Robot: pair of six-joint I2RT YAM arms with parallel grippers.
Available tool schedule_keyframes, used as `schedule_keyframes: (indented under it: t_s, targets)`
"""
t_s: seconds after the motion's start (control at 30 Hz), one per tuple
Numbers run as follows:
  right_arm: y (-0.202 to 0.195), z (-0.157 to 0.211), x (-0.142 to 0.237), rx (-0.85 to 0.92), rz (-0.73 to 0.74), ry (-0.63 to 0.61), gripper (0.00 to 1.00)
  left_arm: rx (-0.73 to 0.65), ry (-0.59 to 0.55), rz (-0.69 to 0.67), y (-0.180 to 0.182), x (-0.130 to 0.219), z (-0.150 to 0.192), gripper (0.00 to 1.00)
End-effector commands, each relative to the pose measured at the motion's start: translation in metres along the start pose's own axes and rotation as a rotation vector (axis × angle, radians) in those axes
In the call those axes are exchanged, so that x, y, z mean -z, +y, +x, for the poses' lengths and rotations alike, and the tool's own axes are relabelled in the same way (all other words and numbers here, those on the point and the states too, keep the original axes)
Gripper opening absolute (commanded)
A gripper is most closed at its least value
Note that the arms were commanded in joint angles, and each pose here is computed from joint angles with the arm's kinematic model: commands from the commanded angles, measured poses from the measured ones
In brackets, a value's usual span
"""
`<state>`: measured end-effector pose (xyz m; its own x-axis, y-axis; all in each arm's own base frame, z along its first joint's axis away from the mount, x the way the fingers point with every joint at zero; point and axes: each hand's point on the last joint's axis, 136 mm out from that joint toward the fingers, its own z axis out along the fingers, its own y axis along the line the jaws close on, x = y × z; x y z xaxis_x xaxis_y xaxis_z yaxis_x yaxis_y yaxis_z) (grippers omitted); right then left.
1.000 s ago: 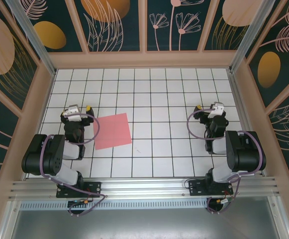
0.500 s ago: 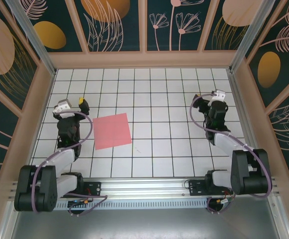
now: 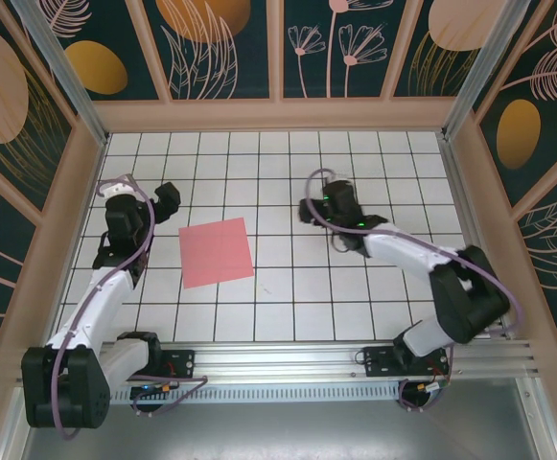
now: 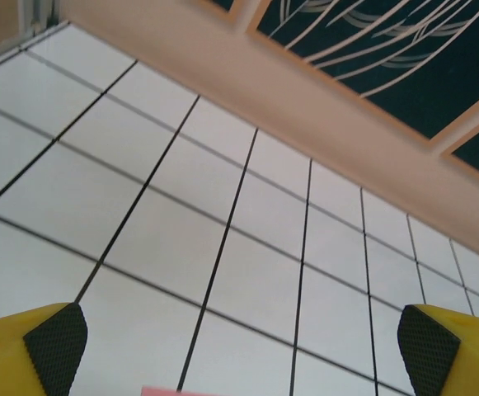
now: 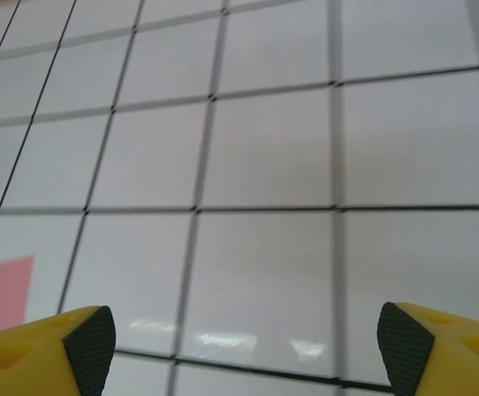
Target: Fold a paper plane with a square sheet of paper (pick it up from the middle)
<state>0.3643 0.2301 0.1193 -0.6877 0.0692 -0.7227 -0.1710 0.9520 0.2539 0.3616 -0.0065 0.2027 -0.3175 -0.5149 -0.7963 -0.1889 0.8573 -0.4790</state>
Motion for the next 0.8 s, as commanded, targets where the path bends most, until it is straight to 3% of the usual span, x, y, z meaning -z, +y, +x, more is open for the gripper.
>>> schedule_keyframes:
  t_s: [0.0,0.2,0.4,0.6,0.77]
  targets:
    - [0.036,0.038,-0.019,0.107,0.074,0.106,0.82,0.019,0.094,-0.074,0.009,0.006,0.008,0.99]
    - [0.114,0.076,-0.051,0.293,0.068,0.171,0.82,-0.004,0.100,-0.137,0.017,0.015,0.004,0.98]
    - [0.147,0.107,-0.078,0.439,0.101,0.239,0.85,-0.009,0.080,-0.161,0.022,0.020,0.002,0.99]
    - [0.142,0.127,-0.092,0.513,0.145,0.309,0.86,-0.011,0.079,-0.166,0.024,0.020,0.002,0.98]
    - [0.095,0.131,-0.086,0.582,0.225,0.371,0.87,-0.011,0.083,-0.164,0.024,0.019,0.004,0.98]
